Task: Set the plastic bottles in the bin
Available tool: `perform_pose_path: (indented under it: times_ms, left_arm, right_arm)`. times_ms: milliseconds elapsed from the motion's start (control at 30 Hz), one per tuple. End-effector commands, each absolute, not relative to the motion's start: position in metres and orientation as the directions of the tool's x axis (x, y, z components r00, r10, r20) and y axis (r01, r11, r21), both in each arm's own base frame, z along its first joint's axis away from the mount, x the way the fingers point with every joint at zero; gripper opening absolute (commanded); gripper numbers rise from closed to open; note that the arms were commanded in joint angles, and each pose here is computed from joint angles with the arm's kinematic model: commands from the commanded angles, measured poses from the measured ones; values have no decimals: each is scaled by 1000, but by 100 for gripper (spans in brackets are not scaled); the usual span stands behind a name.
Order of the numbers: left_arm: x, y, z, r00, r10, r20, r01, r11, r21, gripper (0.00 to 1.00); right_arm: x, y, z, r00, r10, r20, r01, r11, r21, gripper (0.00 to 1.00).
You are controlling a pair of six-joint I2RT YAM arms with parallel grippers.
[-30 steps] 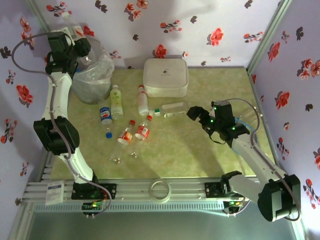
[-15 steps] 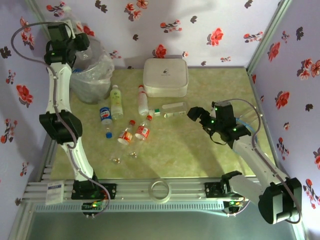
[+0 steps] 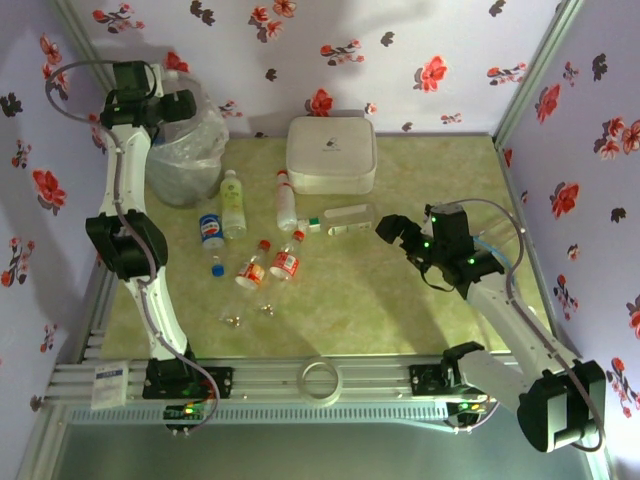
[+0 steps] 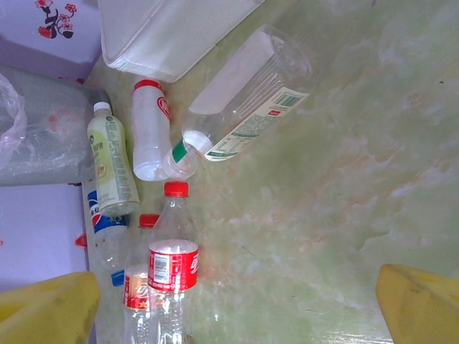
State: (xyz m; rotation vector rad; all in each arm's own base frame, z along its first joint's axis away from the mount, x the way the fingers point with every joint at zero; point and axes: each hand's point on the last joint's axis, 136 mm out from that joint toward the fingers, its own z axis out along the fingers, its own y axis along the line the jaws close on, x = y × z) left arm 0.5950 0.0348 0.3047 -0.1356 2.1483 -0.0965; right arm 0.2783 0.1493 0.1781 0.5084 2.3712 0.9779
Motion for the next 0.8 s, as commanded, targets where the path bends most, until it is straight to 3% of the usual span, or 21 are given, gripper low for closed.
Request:
perform_pose_path:
  times_ms: [0, 267, 467, 567, 767]
  left_arm:
    - [584, 25, 320, -537, -101, -838, -20, 994, -107, 98]
    - [571, 28, 345, -508, -77, -858, -24, 997, -75, 100]
    - [535, 34, 391, -450, -8, -893, -33, 999, 7, 100]
    - [509, 30, 410, -426, -4, -905, -31, 999, 10, 100]
    - [451, -12, 404, -424, 17, -905, 57, 998, -8, 100]
  right_arm:
    - [279, 145, 181, -781, 520, -346, 136, 682, 718, 99]
    - [276, 130, 182, -752, 539, -380, 167, 713, 681, 99]
    - [276, 95, 186, -636, 635, -439, 278, 719, 637, 100]
    - [287, 96, 192, -587, 689, -426, 254, 656, 711, 100]
    - [306, 94, 174, -563, 755, -337, 405, 607, 684, 99]
